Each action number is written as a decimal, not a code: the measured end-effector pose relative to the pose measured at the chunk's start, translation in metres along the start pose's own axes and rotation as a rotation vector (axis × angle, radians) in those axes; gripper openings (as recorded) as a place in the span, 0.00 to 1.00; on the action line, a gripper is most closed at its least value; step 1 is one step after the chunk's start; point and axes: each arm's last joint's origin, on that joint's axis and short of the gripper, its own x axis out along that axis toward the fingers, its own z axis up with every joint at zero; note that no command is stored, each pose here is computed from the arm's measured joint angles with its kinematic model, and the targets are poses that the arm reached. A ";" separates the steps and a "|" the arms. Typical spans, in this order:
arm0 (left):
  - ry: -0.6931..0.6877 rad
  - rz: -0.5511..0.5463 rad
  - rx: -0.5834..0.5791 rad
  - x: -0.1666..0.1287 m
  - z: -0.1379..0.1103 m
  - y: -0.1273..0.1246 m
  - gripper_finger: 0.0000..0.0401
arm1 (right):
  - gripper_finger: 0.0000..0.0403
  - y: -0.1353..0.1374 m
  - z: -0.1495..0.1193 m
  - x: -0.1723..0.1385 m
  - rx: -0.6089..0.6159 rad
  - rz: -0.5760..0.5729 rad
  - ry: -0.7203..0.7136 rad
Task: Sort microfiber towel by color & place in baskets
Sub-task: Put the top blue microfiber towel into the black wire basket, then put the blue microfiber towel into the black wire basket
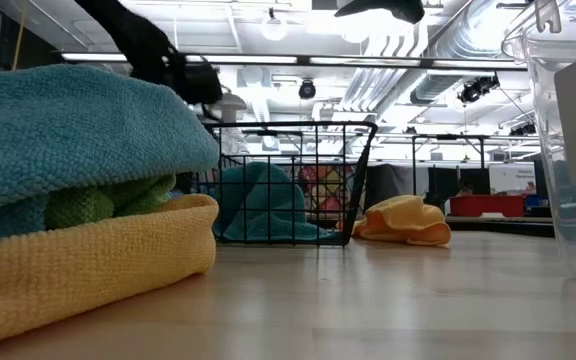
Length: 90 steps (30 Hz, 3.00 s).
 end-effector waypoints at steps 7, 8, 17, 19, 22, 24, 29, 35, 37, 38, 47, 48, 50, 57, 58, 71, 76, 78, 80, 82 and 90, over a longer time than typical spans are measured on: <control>-0.301 -0.110 -0.059 -0.094 -0.012 0.007 0.00 | 0.76 0.002 -0.002 -0.001 -0.018 0.006 0.004; -0.350 -0.134 -0.062 -0.109 -0.017 0.008 0.00 | 0.76 0.002 -0.002 -0.001 -0.024 0.008 0.003; -0.747 -0.466 -0.022 -0.213 -0.046 -0.013 0.00 | 0.76 0.010 0.004 -0.009 -0.128 0.030 -0.127; -0.825 -0.525 -0.014 -0.230 -0.043 -0.023 0.00 | 0.76 0.012 0.009 -0.013 -0.149 0.036 -0.178; -0.953 -0.595 0.026 -0.252 -0.033 -0.041 0.00 | 0.76 0.013 0.018 -0.020 -0.184 0.047 -0.252; -1.039 -0.630 0.057 -0.264 -0.022 -0.053 0.00 | 0.76 0.013 0.023 -0.027 -0.190 0.055 -0.287; -1.217 -0.713 0.133 -0.291 0.009 -0.080 0.00 | 0.76 0.009 0.030 -0.040 -0.196 0.040 -0.334; -1.252 -0.746 0.245 -0.305 0.028 -0.104 0.00 | 0.76 0.008 0.033 -0.048 -0.224 0.024 -0.363; -1.236 -0.725 0.272 -0.301 0.029 -0.107 0.00 | 0.76 0.008 0.033 -0.048 -0.238 0.021 -0.362; -1.216 -0.718 0.281 -0.299 0.028 -0.109 0.00 | 0.76 0.008 0.033 -0.048 -0.245 0.019 -0.361; -1.068 -0.647 0.289 -0.231 0.011 -0.127 0.00 | 0.76 0.005 0.030 -0.047 -0.265 -0.007 -0.330; -1.061 -0.662 0.266 -0.220 0.009 -0.129 0.00 | 0.76 0.005 0.030 -0.047 -0.266 -0.008 -0.327; -1.034 -0.690 0.213 -0.196 0.001 -0.132 0.00 | 0.76 0.005 0.030 -0.047 -0.267 -0.009 -0.325; -0.813 -0.622 0.092 -0.121 -0.040 -0.130 0.00 | 0.76 0.005 0.029 -0.046 -0.270 0.008 -0.311; -0.772 -0.631 0.087 -0.113 -0.046 -0.130 0.00 | 0.76 0.005 0.029 -0.046 -0.271 0.010 -0.309; -0.555 -0.826 0.203 -0.096 -0.060 -0.132 0.07 | 0.76 0.005 0.029 -0.046 -0.248 0.020 -0.297; -0.573 -0.837 0.262 -0.106 -0.053 -0.133 0.27 | 0.76 0.006 0.028 -0.046 -0.229 0.033 -0.289; -0.608 -0.839 0.290 -0.116 -0.047 -0.135 0.36 | 0.76 0.006 0.028 -0.047 -0.225 0.036 -0.287; -0.637 -0.839 0.318 -0.128 -0.040 -0.136 0.45 | 0.76 0.007 0.027 -0.047 -0.227 0.039 -0.285; -0.623 -0.843 0.356 -0.141 -0.036 -0.138 0.52 | 0.76 0.008 0.026 -0.047 -0.236 0.041 -0.283; -0.371 -0.906 0.553 -0.205 -0.072 -0.161 0.64 | 0.76 0.008 0.025 -0.047 -0.250 0.041 -0.282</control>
